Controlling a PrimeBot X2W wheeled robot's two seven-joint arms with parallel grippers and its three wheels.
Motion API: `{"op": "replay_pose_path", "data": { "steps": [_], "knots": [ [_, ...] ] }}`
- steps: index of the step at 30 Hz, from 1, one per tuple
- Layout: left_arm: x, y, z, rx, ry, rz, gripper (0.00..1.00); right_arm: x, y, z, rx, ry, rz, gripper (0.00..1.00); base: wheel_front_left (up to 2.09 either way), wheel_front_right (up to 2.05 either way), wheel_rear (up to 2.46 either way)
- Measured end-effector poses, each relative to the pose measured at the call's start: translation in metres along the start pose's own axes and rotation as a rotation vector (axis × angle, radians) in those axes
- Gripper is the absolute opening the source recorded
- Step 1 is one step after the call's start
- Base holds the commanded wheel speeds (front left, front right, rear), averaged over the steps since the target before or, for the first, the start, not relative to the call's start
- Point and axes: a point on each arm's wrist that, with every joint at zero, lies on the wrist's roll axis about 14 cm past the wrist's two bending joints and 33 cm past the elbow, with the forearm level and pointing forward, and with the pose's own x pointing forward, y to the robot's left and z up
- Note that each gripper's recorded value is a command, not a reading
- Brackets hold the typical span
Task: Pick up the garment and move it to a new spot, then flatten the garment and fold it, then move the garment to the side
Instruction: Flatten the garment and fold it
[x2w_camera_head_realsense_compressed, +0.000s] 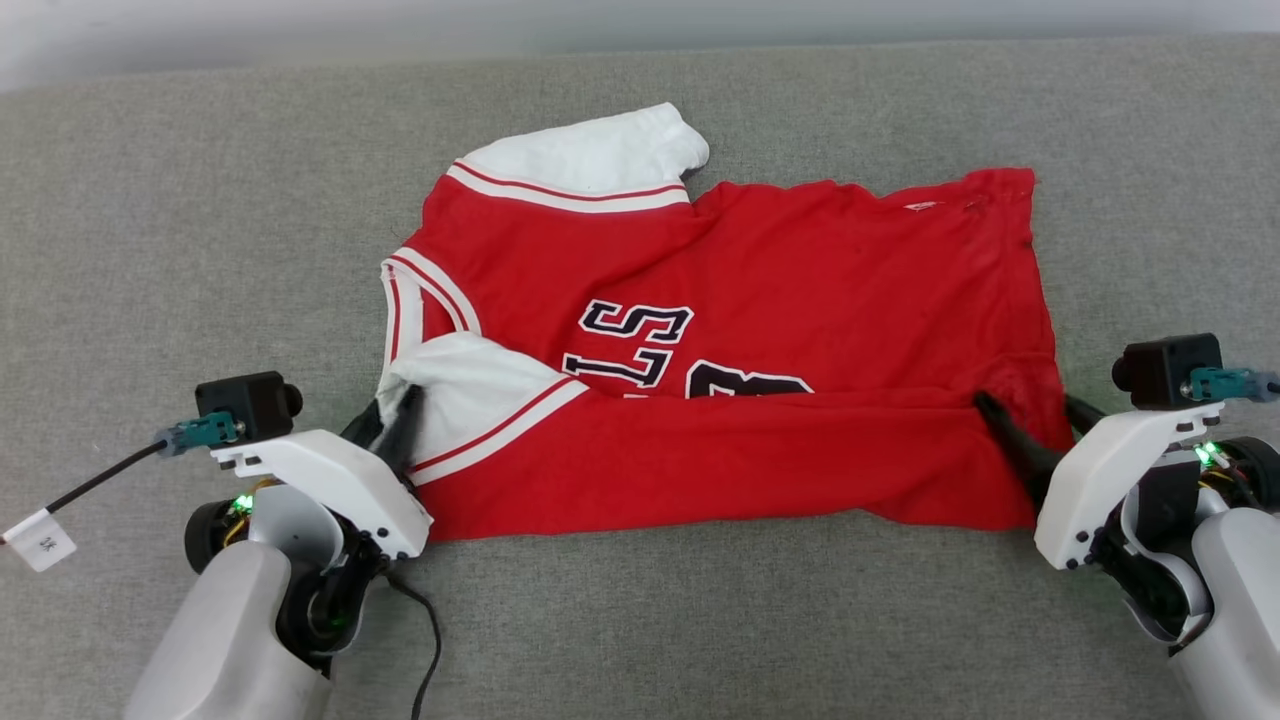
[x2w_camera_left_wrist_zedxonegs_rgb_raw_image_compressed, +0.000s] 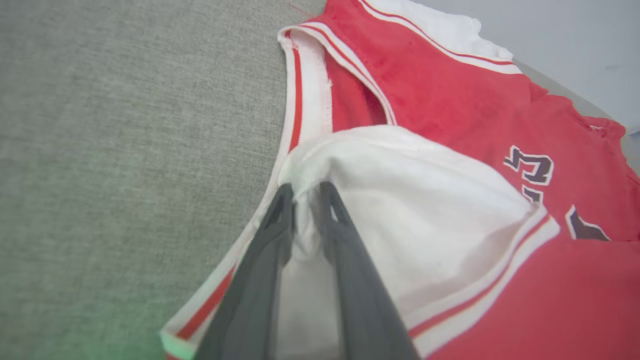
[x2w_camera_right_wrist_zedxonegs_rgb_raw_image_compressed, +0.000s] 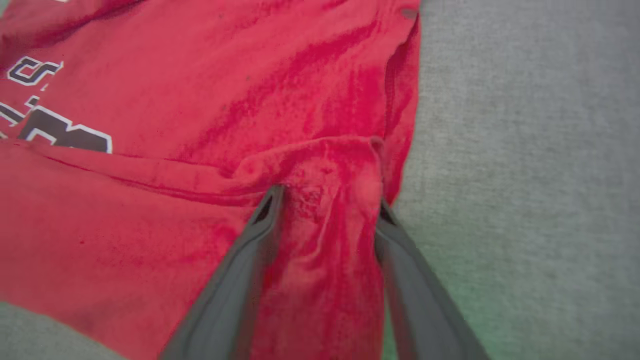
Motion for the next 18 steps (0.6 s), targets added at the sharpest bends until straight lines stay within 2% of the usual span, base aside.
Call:
{"op": "replay_pose_path", "data": {
  "steps": [4, 9, 18],
  "knots": [
    [-0.002, -0.003, 0.003, -0.013, -0.014, -0.014, 1.00, -0.004, 0.001, 0.011, 0.007, -0.089, 0.005, 1.00, 0.00, 0.00, 0.00],
    [-0.017, 0.008, 0.013, 0.007, -0.039, 0.010, 1.00, -0.023, 0.005, 0.038, -0.012, -0.255, 0.010, 1.00, 0.00, 0.00, 0.00],
    [-0.049, 0.008, 0.057, 0.115, -0.053, -0.018, 1.00, -0.082, -0.003, 0.085, -0.062, -0.566, -0.062, 1.00, 0.00, 0.00, 0.00]
  ]
}}
